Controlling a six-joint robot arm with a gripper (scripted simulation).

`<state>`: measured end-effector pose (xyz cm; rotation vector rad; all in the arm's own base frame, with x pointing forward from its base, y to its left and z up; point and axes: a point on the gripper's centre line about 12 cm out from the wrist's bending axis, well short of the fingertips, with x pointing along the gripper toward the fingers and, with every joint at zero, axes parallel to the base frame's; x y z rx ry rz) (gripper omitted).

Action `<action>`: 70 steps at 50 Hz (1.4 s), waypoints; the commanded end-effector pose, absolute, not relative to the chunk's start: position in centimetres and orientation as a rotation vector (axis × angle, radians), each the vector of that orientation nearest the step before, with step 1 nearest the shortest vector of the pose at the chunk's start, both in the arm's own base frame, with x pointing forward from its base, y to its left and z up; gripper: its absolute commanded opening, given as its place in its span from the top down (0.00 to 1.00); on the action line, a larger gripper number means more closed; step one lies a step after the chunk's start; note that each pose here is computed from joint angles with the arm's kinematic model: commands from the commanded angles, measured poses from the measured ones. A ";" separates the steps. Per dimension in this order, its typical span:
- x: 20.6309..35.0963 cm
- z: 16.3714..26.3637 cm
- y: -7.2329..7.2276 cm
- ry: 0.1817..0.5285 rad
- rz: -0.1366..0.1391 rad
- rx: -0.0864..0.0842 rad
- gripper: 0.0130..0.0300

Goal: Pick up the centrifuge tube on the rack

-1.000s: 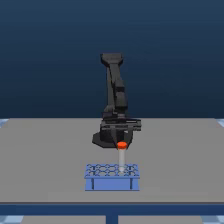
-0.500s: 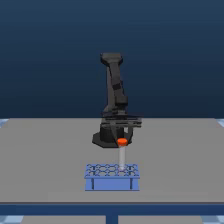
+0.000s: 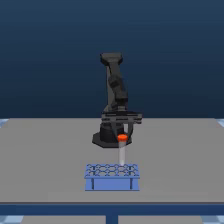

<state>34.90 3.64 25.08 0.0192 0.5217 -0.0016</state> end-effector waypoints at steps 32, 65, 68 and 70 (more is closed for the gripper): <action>34.9 26.35 3.6 0.525 0.000 0.000 1.00; 34.9 26.35 3.6 0.525 0.000 0.000 1.00; 34.9 26.35 3.6 0.525 0.000 0.000 1.00; 34.9 26.35 3.6 0.525 0.000 0.000 1.00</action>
